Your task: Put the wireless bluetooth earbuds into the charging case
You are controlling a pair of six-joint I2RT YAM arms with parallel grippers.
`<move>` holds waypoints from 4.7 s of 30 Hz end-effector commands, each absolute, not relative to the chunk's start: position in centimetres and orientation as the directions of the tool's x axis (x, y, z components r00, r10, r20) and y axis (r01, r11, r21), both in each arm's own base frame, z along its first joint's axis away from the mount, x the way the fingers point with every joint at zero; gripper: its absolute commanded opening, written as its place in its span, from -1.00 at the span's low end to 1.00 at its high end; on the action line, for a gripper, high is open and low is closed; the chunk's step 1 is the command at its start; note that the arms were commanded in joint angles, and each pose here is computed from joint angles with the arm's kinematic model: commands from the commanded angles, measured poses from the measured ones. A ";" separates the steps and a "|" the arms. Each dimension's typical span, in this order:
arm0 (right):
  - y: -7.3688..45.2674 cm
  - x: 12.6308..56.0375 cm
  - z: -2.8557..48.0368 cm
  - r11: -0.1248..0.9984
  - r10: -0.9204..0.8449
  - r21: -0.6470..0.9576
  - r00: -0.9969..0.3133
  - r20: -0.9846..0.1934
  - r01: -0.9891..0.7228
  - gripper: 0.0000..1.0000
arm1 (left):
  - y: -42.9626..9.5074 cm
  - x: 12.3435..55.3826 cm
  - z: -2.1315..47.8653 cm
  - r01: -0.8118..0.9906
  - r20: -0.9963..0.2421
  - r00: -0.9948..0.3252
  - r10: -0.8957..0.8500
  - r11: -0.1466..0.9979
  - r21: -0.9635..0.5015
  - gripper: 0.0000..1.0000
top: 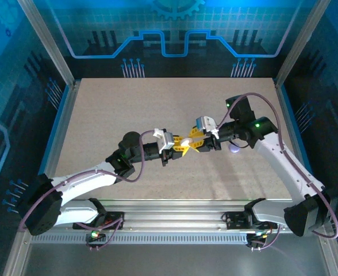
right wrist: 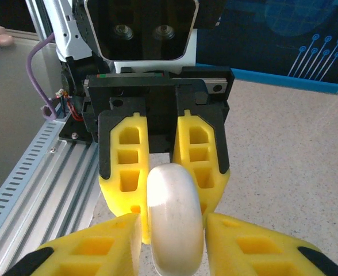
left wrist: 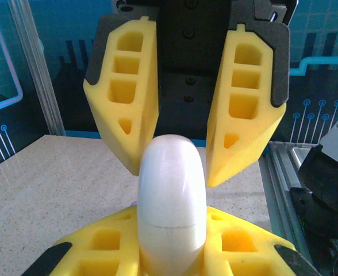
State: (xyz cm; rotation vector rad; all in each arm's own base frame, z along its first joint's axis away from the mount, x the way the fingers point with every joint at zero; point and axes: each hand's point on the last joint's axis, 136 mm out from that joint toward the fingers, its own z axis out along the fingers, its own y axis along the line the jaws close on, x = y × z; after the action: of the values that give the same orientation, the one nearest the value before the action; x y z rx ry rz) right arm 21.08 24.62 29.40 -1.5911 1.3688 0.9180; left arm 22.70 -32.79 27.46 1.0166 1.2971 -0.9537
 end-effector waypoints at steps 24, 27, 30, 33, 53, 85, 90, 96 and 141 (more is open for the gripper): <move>18.0 26.1 15.6 0.386 -0.727 0.193 -0.427 -0.538 -0.902 -0.85 | -25.7 24.1 24.6 0.782 -0.987 -0.064 0.150 0.622 0.044 0.98; 16.4 27.2 12.9 0.496 -0.699 0.269 -0.563 -0.441 -0.826 -0.80 | -23.1 25.7 23.6 0.663 -0.975 -0.142 0.173 0.748 0.036 0.98; 15.5 27.9 10.9 0.559 -0.673 0.315 -0.642 -0.368 -0.767 -0.76 | -19.7 27.7 22.0 0.495 -0.952 -0.254 0.173 0.868 0.026 0.98; 14.8 28.6 9.2 0.617 -0.642 0.351 -0.709 -0.292 -0.704 -0.72 | -16.0 29.2 20.6 0.339 -0.919 -0.386 0.080 0.939 -0.060 0.98; 11.9 32.9 3.6 0.757 -0.522 0.396 -0.845 -0.112 -0.520 -0.57 | -7.2 32.7 17.7 0.018 -0.857 -0.502 -0.118 0.989 -0.146 0.98; 4.9 37.4 13.5 0.953 -0.157 0.054 -0.638 -0.754 -0.299 0.99 | 4.1 35.2 13.1 -0.328 -0.926 -0.299 -0.230 0.936 -0.126 0.98; 3.5 37.1 12.8 0.979 -0.064 0.040 -0.485 -0.872 -0.201 0.99 | 2.3 37.5 13.1 -0.204 -0.968 -0.220 -0.121 0.976 -0.075 0.98; 2.9 37.6 12.3 0.986 -0.085 -0.028 -0.354 -0.931 -0.163 0.99 | 1.2 38.0 10.1 -0.185 -0.966 -0.250 -0.071 0.982 -0.024 0.98; 3.5 39.7 9.4 0.984 -0.095 -0.028 -0.383 -0.919 -0.176 0.99 | 1.9 39.3 9.8 -0.174 -0.952 -0.284 -0.113 0.983 -0.064 0.98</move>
State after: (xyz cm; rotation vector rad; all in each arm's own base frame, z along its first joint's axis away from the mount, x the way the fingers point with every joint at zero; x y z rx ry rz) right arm 38.92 3.90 8.26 -0.2183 2.0048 0.0963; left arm 39.02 1.51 8.55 -0.1900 1.9123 0.0592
